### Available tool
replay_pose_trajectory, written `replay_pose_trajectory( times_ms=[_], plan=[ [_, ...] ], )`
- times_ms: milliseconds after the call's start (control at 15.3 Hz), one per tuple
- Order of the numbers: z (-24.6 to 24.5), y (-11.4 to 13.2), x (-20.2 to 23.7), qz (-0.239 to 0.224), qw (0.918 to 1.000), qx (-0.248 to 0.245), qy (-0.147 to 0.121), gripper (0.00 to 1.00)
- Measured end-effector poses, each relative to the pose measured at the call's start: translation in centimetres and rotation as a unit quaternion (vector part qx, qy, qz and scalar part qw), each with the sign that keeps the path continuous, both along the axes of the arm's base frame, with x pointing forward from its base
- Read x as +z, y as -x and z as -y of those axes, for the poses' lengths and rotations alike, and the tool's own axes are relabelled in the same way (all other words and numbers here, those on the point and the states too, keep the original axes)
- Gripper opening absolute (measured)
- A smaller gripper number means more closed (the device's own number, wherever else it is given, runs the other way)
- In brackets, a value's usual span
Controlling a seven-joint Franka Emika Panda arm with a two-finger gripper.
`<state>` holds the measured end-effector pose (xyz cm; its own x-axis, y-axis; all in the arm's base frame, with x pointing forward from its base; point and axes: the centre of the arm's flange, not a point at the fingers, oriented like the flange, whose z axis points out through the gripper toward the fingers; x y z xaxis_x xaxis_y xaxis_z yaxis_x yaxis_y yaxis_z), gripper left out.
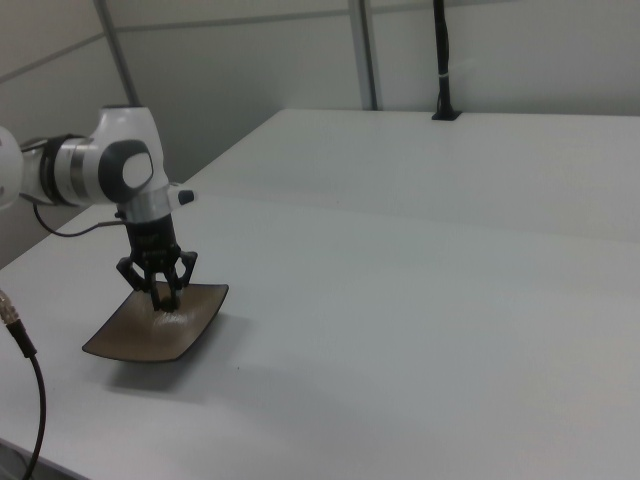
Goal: Strawberries on a ceramic plate
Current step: 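Lift the strawberry and carry it over the brown ceramic plate, then lower the strawberry onto the plate and open the gripper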
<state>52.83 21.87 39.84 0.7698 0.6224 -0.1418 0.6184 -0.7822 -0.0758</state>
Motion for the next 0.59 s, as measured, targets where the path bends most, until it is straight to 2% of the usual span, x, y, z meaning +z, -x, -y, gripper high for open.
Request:
replay_pose_trajectory(
  times_ms=[261,521,587],
  plan=[
    [-1.7,-0.3,-3.7,0.008,0.9999,-0.009,-0.005,0.32],
    [-2.2,-0.3,-4.9,0.002,0.9999,-0.014,-0.004,0.33],
    [-2.2,-0.3,-5.1,0.001,0.9998,-0.019,-0.003,0.45]
  ],
)
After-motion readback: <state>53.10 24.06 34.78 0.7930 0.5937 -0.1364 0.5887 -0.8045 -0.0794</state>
